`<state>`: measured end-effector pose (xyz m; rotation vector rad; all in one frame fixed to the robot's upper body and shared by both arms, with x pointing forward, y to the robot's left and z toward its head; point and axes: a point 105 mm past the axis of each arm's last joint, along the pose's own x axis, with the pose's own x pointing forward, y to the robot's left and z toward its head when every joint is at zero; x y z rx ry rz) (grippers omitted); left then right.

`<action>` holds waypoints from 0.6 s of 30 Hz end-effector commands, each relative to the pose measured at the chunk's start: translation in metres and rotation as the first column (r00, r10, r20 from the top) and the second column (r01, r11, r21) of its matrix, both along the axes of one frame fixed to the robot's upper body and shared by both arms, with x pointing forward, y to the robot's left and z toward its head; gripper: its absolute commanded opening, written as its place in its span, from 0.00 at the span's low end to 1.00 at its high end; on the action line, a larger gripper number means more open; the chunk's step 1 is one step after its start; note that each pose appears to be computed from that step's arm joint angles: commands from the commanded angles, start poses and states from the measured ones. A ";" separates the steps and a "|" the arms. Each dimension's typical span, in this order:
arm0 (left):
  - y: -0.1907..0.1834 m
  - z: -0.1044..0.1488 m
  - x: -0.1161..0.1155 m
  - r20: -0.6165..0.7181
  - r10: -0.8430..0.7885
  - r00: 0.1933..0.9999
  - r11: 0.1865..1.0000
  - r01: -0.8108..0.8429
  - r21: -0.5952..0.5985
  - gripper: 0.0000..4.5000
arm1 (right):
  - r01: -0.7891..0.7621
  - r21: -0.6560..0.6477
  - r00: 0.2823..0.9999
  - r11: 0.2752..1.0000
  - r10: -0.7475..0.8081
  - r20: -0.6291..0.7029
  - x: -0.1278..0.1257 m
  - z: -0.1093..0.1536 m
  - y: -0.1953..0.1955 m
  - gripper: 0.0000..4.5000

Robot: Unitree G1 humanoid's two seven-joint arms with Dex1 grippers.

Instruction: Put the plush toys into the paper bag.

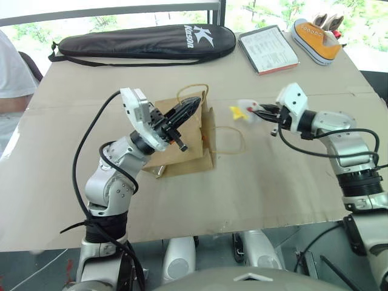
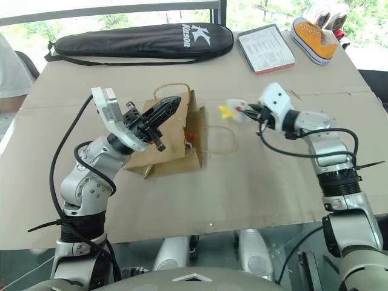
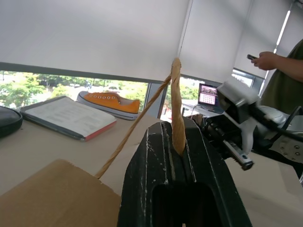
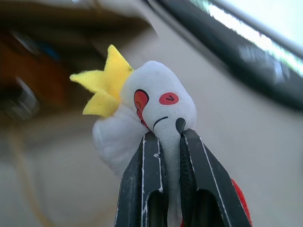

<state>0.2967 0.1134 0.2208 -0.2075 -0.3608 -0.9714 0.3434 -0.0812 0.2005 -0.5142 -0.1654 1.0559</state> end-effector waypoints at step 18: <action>-0.009 0.005 -0.005 0.040 -0.002 0.999 0.999 0.000 0.048 0.00 | -0.539 -0.139 0.833 0.831 0.550 0.053 -0.036 -0.049 0.139 0.46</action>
